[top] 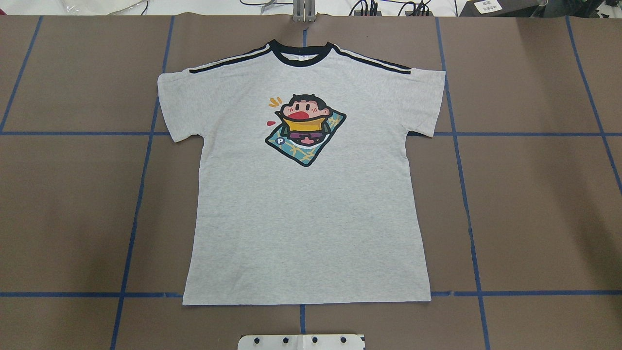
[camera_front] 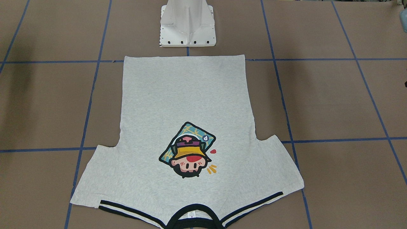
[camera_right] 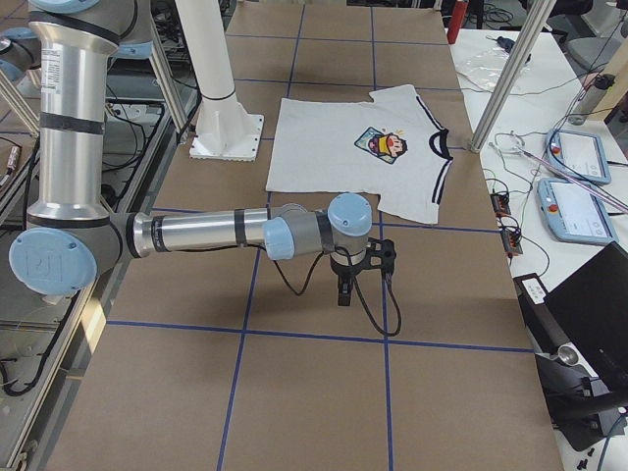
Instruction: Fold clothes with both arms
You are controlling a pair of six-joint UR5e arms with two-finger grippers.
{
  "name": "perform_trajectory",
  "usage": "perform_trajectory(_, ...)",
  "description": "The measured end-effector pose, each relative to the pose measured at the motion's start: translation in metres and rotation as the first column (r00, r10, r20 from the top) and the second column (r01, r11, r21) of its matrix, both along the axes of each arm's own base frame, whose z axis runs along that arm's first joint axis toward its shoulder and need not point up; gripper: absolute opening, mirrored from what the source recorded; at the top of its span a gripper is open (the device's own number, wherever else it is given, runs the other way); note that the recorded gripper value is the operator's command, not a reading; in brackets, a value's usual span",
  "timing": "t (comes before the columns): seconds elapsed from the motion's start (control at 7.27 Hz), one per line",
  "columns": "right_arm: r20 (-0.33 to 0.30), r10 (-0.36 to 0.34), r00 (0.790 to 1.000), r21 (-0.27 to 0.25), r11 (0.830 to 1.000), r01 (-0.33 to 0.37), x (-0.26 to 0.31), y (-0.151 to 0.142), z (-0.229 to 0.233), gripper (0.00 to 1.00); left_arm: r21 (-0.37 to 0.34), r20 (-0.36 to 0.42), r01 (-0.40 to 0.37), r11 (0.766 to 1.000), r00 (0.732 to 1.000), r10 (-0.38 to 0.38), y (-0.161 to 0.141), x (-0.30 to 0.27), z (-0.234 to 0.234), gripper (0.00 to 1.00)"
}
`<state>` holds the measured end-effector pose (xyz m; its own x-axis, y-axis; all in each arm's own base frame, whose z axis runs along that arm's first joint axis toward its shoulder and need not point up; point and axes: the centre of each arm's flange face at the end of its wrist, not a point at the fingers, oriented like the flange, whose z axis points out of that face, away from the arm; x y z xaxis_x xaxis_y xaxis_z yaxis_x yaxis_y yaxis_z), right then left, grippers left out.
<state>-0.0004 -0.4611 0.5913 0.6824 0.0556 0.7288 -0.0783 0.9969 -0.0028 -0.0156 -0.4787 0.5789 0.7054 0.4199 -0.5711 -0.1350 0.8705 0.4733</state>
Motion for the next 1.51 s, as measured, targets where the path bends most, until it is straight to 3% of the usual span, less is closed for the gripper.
perform_trajectory(0.41,0.004,-0.002,1.000,0.007,1.000,0.002,-0.001,-0.001,-0.002,1.00,0.008,0.003,0.004,1.000,1.000,-0.005,0.004,0.000,-0.003,1.00)
perform_trajectory(0.96,0.010,-0.064,0.998,0.069,0.996,0.063,-0.035,-0.018,-0.017,1.00,-0.003,-0.028,-0.011,1.000,1.000,0.011,0.019,0.001,0.000,1.00)
perform_trajectory(1.24,0.024,-0.080,0.996,0.076,0.994,0.078,-0.074,-0.077,-0.038,1.00,0.003,-0.030,-0.014,1.000,0.999,0.014,0.018,0.003,-0.001,1.00)
perform_trajectory(1.51,0.030,-0.102,0.994,0.075,0.992,0.100,-0.127,-0.158,-0.061,1.00,0.044,-0.034,-0.021,0.999,0.999,0.023,0.016,0.006,-0.004,1.00)
